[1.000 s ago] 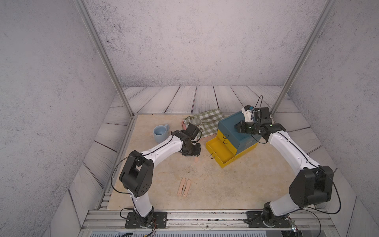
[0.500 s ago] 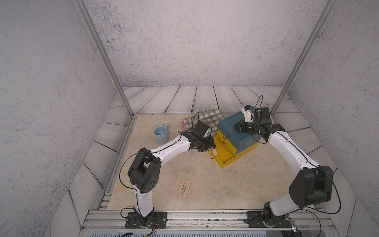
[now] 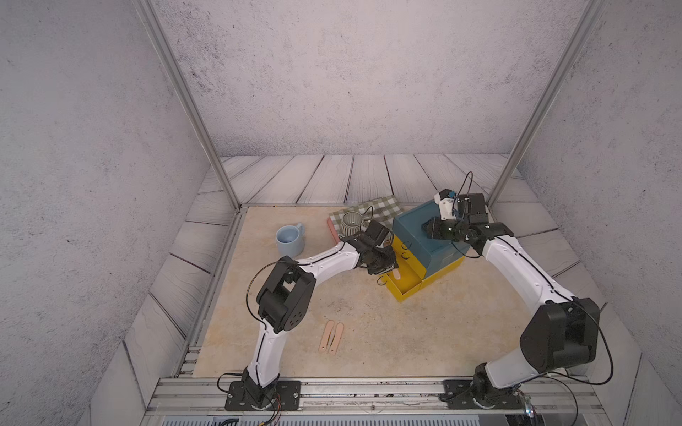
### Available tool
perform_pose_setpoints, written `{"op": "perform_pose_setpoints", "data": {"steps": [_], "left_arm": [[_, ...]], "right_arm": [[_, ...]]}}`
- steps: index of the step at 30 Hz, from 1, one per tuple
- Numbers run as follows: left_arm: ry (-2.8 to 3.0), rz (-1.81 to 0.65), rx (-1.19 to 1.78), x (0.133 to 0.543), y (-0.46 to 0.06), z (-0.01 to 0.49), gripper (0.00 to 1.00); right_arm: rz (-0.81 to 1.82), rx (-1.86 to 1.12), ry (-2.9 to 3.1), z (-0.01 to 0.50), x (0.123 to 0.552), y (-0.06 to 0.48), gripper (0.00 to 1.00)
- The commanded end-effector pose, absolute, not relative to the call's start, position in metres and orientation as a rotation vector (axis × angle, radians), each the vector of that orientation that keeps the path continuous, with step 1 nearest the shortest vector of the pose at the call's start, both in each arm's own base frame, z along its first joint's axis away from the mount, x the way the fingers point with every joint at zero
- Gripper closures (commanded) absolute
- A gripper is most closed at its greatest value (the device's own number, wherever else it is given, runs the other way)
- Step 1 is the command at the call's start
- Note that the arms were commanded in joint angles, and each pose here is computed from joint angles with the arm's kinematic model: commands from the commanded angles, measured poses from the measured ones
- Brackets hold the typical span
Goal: Place the fruit knives into the drawer by color
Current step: Place the fruit knife in the drawer.
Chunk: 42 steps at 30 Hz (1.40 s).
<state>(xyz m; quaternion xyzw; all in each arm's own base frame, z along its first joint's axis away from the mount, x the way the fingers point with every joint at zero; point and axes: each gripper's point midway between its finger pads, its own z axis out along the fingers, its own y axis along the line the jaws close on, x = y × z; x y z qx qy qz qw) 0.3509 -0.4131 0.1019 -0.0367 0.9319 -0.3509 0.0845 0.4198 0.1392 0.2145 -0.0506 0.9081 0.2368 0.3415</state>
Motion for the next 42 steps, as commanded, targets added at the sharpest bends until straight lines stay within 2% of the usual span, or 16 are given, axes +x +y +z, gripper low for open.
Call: {"op": "perform_pose_setpoints", "data": {"steps": [1,11,30,35,42], "left_arm": [[2.762,-1.040,-0.097,0.358,-0.421,0.105,0.95],[2.817,-1.009,-0.088,0.356,-0.426,0.080,0.92],[2.855,-0.975,-0.077,0.355,-0.429,0.065,0.62],[2.790,-0.997,-0.039,0.360,-0.430,0.091,0.61],[2.657,-0.936,0.095,0.357,-0.410,0.165,0.60]], "right_arm": [[0.423,0.039,3.078,0.069,0.304,0.102,0.92],[0.418,0.036,3.082,0.068,0.304,0.102,0.92],[0.420,0.029,3.079,0.069,0.305,0.102,0.91],[0.415,0.032,3.082,0.068,0.304,0.101,0.91],[0.416,0.035,3.080,0.068,0.305,0.101,0.91]]}}
